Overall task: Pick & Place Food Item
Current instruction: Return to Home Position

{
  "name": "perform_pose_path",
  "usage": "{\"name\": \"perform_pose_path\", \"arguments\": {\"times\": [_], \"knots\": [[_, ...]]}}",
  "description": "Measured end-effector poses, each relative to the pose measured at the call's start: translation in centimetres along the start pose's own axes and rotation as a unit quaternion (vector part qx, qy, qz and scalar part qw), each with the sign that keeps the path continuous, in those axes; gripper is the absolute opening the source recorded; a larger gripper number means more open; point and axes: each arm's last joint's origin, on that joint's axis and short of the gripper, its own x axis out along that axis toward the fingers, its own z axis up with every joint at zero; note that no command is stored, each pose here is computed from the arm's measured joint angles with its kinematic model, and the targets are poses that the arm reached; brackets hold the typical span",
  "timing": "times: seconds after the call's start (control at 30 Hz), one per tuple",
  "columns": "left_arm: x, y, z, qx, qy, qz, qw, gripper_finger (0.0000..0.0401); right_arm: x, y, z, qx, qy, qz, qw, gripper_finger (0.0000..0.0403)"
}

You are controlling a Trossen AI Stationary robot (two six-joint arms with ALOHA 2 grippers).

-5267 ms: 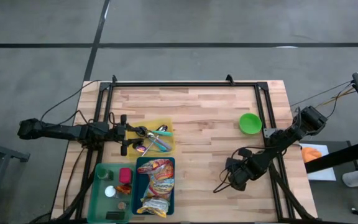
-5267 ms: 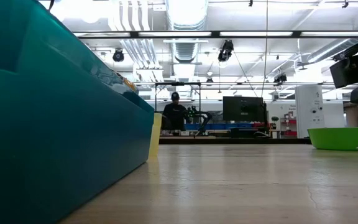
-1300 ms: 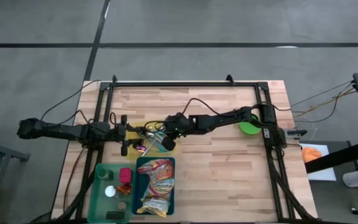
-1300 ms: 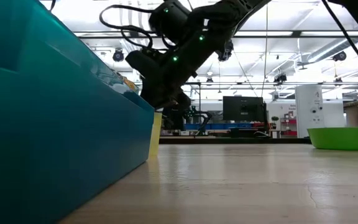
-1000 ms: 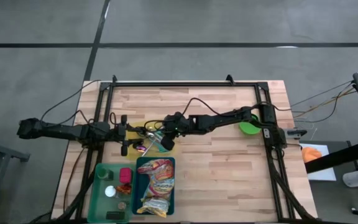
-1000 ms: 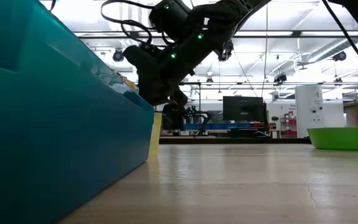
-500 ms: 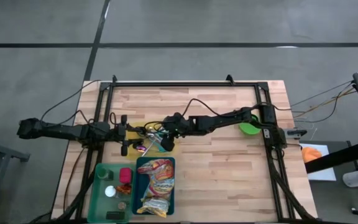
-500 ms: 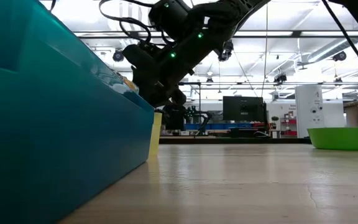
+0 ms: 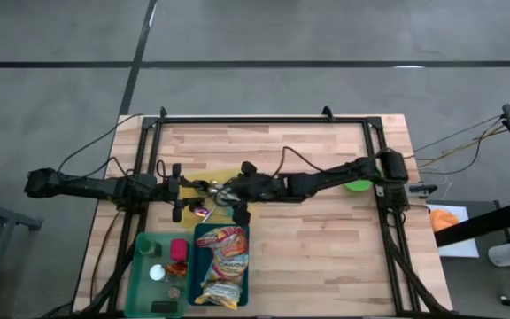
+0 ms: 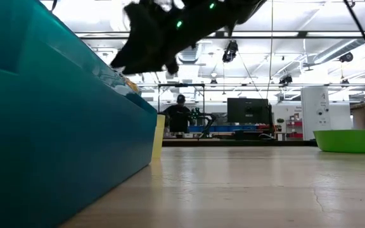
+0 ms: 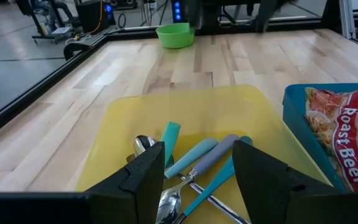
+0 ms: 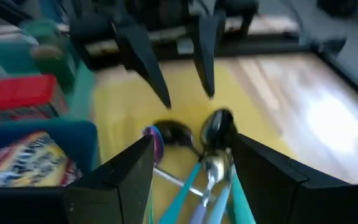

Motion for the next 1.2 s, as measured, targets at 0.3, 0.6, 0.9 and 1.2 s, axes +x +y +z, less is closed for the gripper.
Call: {"name": "perform_pose_path", "arguments": {"times": [0.3,0.6,0.9,1.2], "knots": [[0.0,0.0,0.0,0.000,0.000,0.000,1.000,0.0189,-7.1,0.4,-1.2,-0.047,-0.180,0.177,0.967,0.0212],[0.0,0.0,0.0,0.000,0.000,0.000,1.000,0.0189,-15.7,-2.2,-5.7,-0.041,-0.181,0.187,0.965,0.0212],[0.0,0.0,0.0,0.000,0.000,0.000,1.000,0.0189,-22.0,-4.3,-10.1,-0.061,-0.218,0.171,0.959,0.0212],[0.0,0.0,0.0,0.000,0.000,0.000,1.000,0.0189,-25.2,-5.9,-14.1,0.001,-0.245,0.124,0.962,0.0212]]}}
